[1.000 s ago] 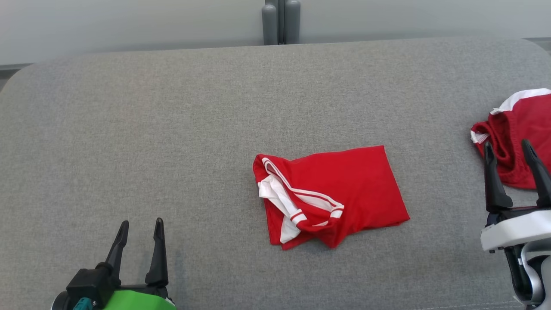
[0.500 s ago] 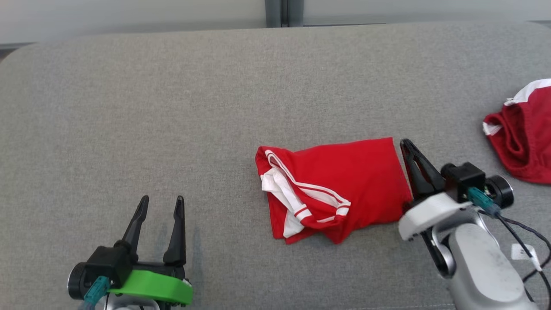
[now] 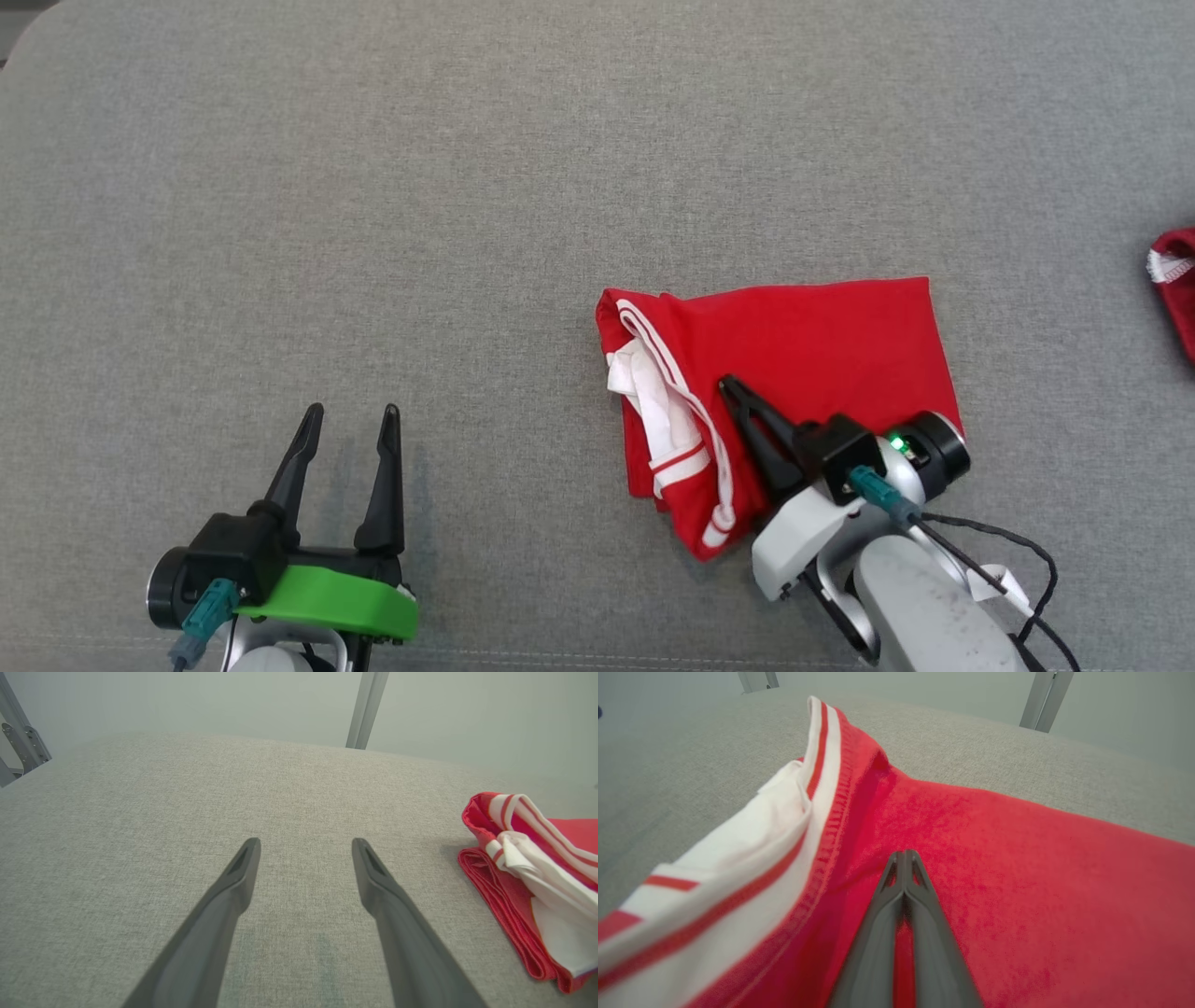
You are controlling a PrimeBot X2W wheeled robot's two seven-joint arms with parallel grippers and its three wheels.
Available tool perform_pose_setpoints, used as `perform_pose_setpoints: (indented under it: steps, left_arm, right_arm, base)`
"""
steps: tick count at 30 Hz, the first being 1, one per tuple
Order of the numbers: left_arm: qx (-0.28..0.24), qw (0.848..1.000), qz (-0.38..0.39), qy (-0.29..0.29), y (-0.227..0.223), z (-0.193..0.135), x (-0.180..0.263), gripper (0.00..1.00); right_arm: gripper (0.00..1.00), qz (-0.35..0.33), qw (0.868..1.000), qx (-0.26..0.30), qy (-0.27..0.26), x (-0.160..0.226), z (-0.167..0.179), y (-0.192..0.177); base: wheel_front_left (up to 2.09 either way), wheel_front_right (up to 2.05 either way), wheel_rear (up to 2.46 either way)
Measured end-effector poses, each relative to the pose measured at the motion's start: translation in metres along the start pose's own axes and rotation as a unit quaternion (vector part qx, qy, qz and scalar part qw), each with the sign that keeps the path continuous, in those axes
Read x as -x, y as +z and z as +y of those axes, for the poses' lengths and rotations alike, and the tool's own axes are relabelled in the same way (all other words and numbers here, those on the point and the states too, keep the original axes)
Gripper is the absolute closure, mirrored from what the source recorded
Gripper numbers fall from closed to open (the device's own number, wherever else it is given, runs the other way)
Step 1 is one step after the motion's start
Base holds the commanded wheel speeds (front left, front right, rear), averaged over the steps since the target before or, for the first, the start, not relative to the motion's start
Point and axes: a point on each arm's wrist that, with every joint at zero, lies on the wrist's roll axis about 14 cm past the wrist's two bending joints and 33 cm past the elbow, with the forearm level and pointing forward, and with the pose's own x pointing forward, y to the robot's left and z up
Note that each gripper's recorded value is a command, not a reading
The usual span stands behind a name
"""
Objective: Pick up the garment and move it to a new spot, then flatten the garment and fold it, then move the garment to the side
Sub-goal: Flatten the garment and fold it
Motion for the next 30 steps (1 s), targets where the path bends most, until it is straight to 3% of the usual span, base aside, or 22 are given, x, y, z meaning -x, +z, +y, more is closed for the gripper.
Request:
perform_pose_setpoints:
  steps: [9,17,20,24,26,28,30]
  left_arm:
    - [0.0,1.0,-0.003,0.005,0.002,0.003,0.001,0.0]
    - [0.001,1.0,-0.007,0.003,0.005,0.001,0.001,0.0]
    - [0.004,1.0,-0.011,0.007,0.007,0.004,0.004,0.0]
    - [0.009,0.999,-0.033,0.022,0.021,0.012,0.013,0.0]
    - [0.011,0.999,-0.043,0.029,0.027,0.017,0.013,0.0]
    - [0.011,0.998,-0.048,0.03,0.03,0.018,0.013,0.0]
    - [0.01,0.998,-0.05,0.028,0.031,0.017,0.013,0.0]
  right_arm:
    - [1.0,0.004,0.995,0.002,0.095,-0.001,0.063,-0.002]
    - [1.0,-0.02,0.995,-0.008,0.101,0.0,0.069,0.016]
    - [1.0,-0.059,0.995,-0.017,0.078,0.001,0.057,0.041]
    - [1.0,-0.13,0.99,-0.033,-0.035,0.029,-0.005,0.083]
    - [0.58,-0.137,0.988,-0.016,-0.076,0.045,-0.028,0.087]
    - [0.0,-0.136,0.985,0.002,-0.109,0.061,-0.046,0.088]
    - [0.0,-0.137,0.981,0.01,-0.14,0.078,-0.062,0.089]
  base:
    - [0.0,0.0,0.0]
    - [0.0,0.0,0.0]
    - [0.0,0.0,0.0]
    - [0.0,0.0,0.0]
    - [0.0,0.0,0.0]
    - [0.0,0.0,0.0]
    - [0.0,0.0,0.0]
